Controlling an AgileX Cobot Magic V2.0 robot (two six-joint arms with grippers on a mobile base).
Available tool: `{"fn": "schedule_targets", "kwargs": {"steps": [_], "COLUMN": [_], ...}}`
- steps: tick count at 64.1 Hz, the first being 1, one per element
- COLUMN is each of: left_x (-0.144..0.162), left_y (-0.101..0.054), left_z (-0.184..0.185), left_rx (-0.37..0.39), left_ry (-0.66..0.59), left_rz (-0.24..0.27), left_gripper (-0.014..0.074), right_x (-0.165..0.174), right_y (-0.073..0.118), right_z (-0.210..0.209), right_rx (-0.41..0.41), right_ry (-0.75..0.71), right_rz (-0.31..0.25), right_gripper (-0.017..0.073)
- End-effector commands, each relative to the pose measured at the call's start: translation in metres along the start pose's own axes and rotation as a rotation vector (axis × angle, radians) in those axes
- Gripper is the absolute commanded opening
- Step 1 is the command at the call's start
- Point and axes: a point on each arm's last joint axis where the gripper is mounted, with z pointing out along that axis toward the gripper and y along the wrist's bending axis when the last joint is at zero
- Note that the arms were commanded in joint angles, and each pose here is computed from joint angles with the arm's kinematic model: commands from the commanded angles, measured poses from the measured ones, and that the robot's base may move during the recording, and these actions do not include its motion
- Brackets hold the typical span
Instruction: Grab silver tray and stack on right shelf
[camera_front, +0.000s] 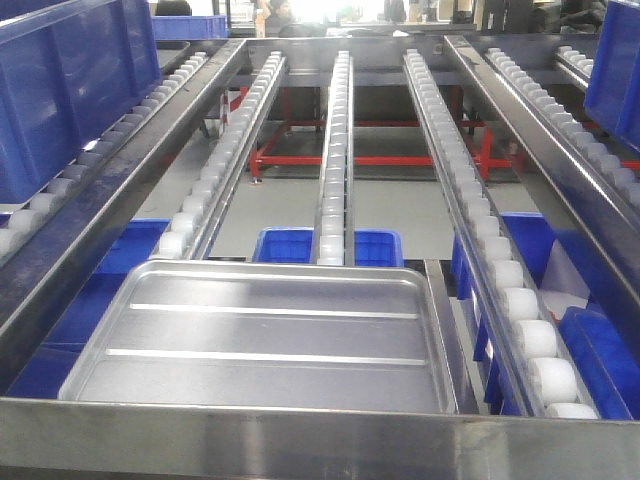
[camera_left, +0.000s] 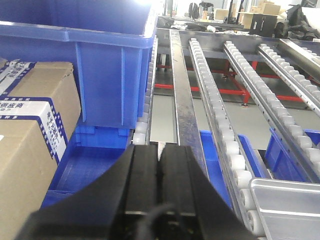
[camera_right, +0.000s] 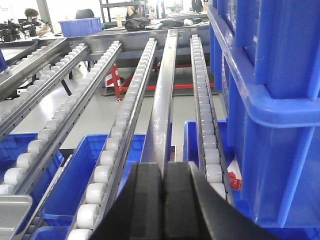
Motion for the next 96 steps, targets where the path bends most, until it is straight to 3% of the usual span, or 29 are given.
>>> {"fn": "schedule_targets", "kwargs": {"steps": [1, 40, 51, 55, 61, 69, 78, 85, 96], "left_x": [-0.004, -0.004, -0.012, -0.022, -0.045, -0.091, -0.133, -0.148, -0.152], "left_y": [0.001, 0.001, 0.001, 0.002, 0.001, -0.002, -0.006, -0.009, -0.010], "left_z": [-0.001, -0.001, -0.002, -0.004, -0.006, -0.010, -0.002, 0.015, 0.053], "left_rx": [-0.010, -0.010, -0.016, -0.019, -0.015, -0.001, 0.018, 0.036, 0.039], "left_ry": [-0.092, -0.095, -0.180, -0.231, -0.274, -0.297, -0.131, 0.067, 0.262], "left_rz": [0.001, 0.001, -0.003, -0.029, -0.028, -0.013, -0.008, -0.023, -0.029], "left_gripper": [-0.0092, -0.0092, -0.0092, -0.0092, -0.0092, -0.0092, -0.0092, -0.0091, -0.0090], "right_x": [-0.016, -0.016, -0.018, -0.023, -0.044, -0.075, -0.102, -0.112, -0.114], "right_y": [0.002, 0.002, 0.002, 0.002, 0.004, 0.008, 0.013, 0.014, 0.017], "right_z": [-0.003, -0.003, -0.004, -0.004, -0.009, -0.015, -0.011, 0.002, 0.022], "right_rx": [-0.011, -0.011, -0.013, -0.017, -0.027, -0.035, -0.031, -0.022, -0.043], "right_ry": [-0.130, -0.133, -0.159, -0.214, -0.336, -0.371, -0.271, -0.162, -0.038], "right_rz": [-0.005, -0.005, -0.005, -0.005, -0.003, -0.003, -0.003, -0.004, -0.001], "right_gripper": [0.0066, 0.0066, 0.0066, 0.0066, 0.0066, 0.0066, 0.0069, 0.0098, 0.0277]}}
